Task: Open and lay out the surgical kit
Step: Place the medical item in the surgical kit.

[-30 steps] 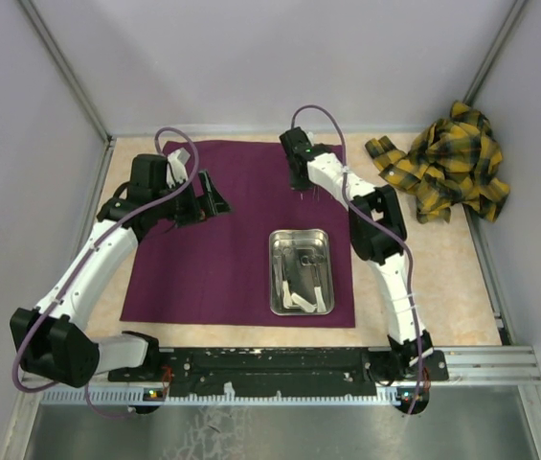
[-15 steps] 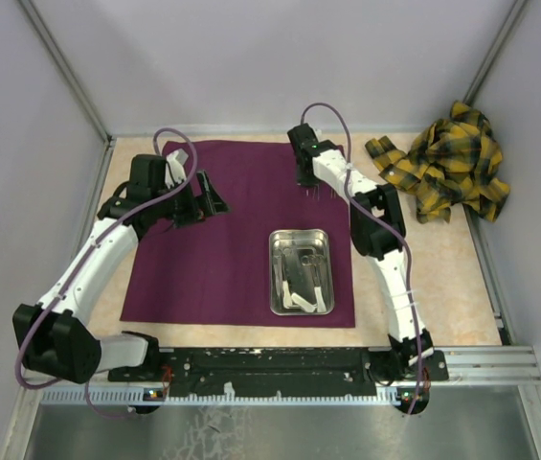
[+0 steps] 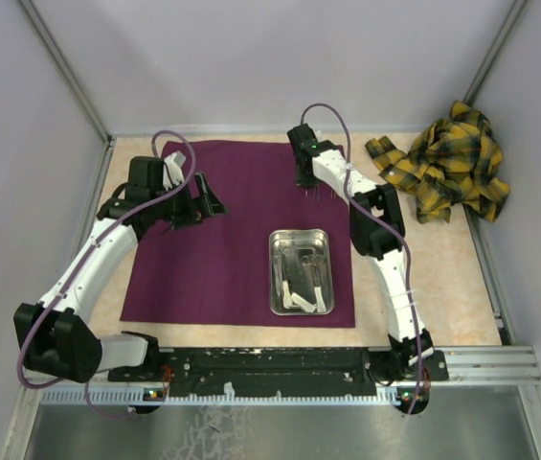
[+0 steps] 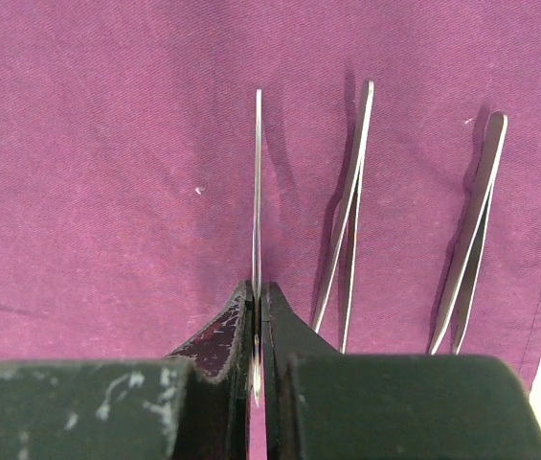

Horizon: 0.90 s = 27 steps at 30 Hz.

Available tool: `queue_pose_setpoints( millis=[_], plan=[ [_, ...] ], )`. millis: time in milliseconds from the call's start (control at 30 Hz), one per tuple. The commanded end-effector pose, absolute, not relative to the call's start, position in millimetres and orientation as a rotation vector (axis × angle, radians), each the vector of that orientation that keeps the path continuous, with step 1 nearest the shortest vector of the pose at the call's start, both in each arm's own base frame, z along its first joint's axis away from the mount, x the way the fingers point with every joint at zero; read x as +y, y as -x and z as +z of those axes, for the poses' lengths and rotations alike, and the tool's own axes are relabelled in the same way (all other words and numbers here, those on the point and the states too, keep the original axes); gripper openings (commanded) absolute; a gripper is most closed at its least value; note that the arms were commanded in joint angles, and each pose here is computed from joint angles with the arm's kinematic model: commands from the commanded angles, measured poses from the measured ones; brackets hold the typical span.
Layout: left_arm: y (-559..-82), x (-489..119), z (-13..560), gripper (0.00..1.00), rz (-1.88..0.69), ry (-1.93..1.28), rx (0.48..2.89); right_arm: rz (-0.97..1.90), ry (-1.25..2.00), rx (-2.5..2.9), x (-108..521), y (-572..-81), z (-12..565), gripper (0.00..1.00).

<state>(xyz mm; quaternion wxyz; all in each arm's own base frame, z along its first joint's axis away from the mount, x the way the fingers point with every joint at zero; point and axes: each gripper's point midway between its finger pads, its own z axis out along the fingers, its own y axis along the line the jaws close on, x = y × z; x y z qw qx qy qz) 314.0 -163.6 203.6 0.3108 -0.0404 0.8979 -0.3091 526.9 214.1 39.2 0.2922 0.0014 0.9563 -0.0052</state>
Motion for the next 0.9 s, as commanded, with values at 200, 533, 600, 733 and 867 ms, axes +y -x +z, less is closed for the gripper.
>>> queue_pose_setpoints(
  millis=[200, 533, 600, 733, 867],
  plan=[
    [-317.0, -162.8, 205.2, 0.99, -0.838, 0.086, 2.346, 0.028, -0.012, 2.491, 225.3, -537.2, 59.5, 0.0],
    [-316.4, -158.8, 204.2, 0.99, -0.837, 0.093, 2.344, 0.022, -0.012, 2.506, 227.8, -532.8, 54.2, 0.11],
    [-316.7, -158.1, 203.7, 0.99, -0.838, 0.096, 2.345, 0.021, -0.011, 2.508, 228.0, -532.1, 53.3, 0.13],
    [-317.0, -157.3, 203.5, 0.99, -0.84, 0.099, 2.344, 0.02, -0.009, 2.509, 229.3, -531.1, 53.0, 0.15],
    [-316.9, -156.0, 203.2, 0.99, -0.84, 0.101, 2.343, 0.021, -0.01, 2.514, 230.1, -529.7, 52.2, 0.16]
  ],
)
